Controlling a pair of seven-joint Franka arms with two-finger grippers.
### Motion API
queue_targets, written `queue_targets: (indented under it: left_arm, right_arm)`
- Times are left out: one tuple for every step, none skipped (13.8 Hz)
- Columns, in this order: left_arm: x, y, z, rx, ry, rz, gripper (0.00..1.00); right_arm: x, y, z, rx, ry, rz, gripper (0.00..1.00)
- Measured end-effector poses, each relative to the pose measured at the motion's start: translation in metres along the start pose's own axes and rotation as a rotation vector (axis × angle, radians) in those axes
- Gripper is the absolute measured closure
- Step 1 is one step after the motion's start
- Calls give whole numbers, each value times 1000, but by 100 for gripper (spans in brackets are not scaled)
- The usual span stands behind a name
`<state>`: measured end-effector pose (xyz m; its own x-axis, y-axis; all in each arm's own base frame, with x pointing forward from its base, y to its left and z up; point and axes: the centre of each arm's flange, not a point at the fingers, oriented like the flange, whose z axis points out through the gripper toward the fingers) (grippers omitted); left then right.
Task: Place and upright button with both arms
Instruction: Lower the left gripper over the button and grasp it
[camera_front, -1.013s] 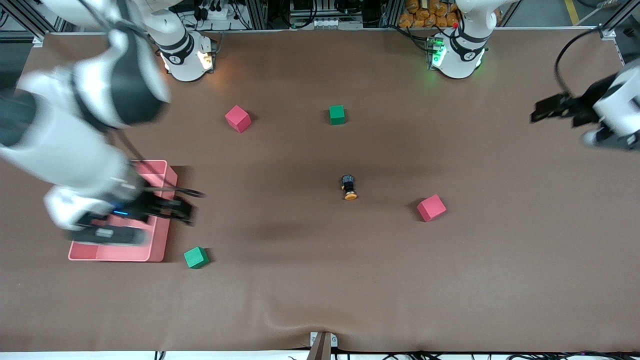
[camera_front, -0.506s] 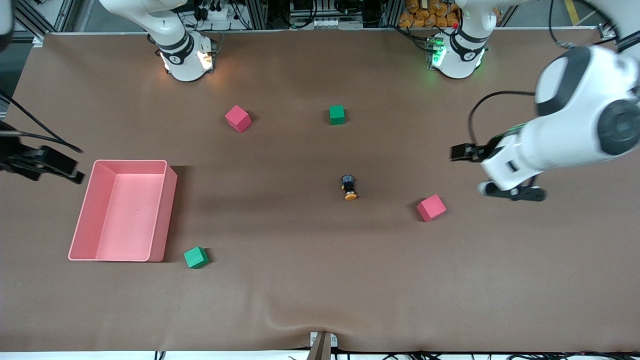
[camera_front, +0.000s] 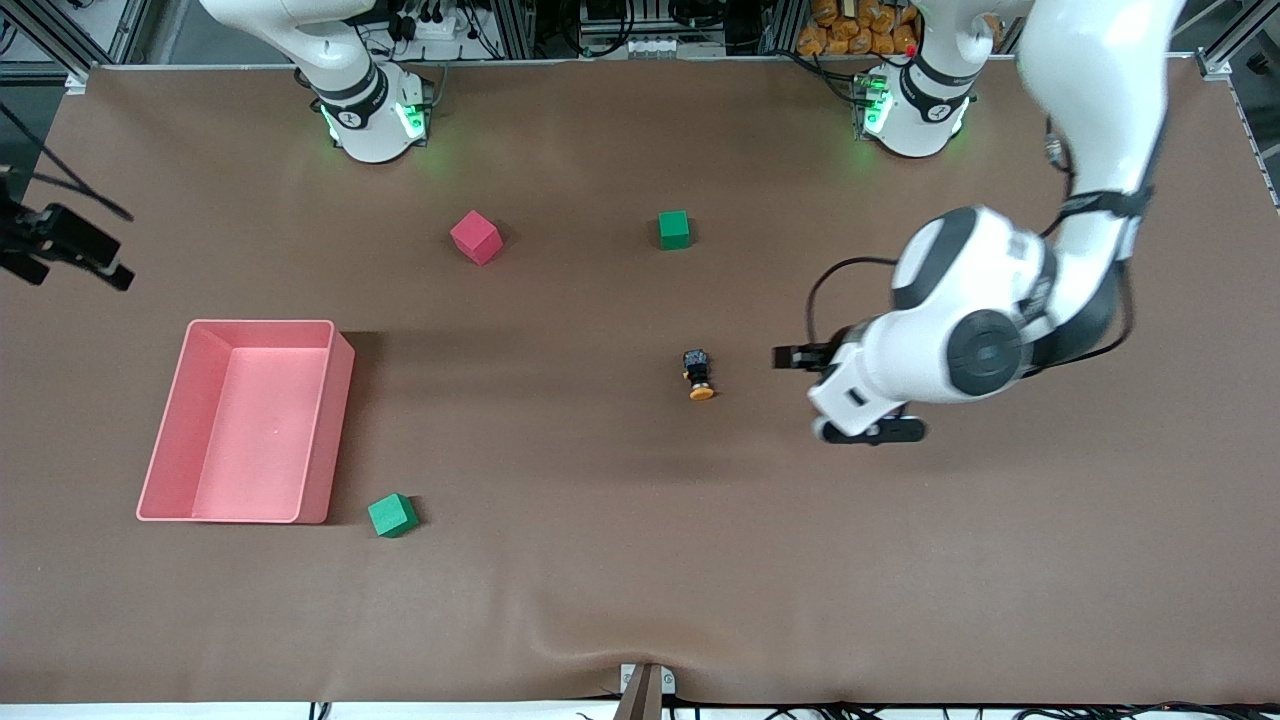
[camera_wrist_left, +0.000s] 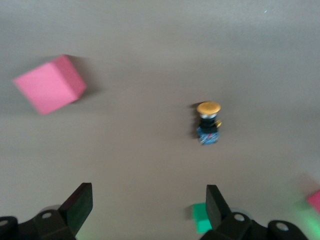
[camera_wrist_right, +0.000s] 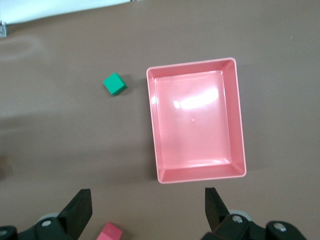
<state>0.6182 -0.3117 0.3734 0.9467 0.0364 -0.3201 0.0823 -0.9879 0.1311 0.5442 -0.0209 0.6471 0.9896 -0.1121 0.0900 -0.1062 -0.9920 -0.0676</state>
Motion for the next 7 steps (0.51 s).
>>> queue_targets:
  left_arm:
    - [4,15,19,-1,7,-15,0]
    - [8,30,40,10,17,-21,0]
    - [11,42,63,37,33,-26,0]
    - [11,55,87,72,49,-40,0]
    - [8,69,109,100,63,-60,0]
    - [4,83,129,119,69,-77,0]
    - [0,92,148,134,63,-88,0]
  right_arm:
    - [-1,-1,3,-1,-6,-3,0]
    - [-1,-2,6,-2,-12,-4,0]
    - [-1,-2,7,-3,-12,-4,0]
    - [-1,-2,6,-4,-10,-4,0]
    - [0,-2,6,-4,-8,-5,0]
    - [0,-3,6,-4,-7,-6,0]
    - [0,-3,6,-4,-6,-7,0]
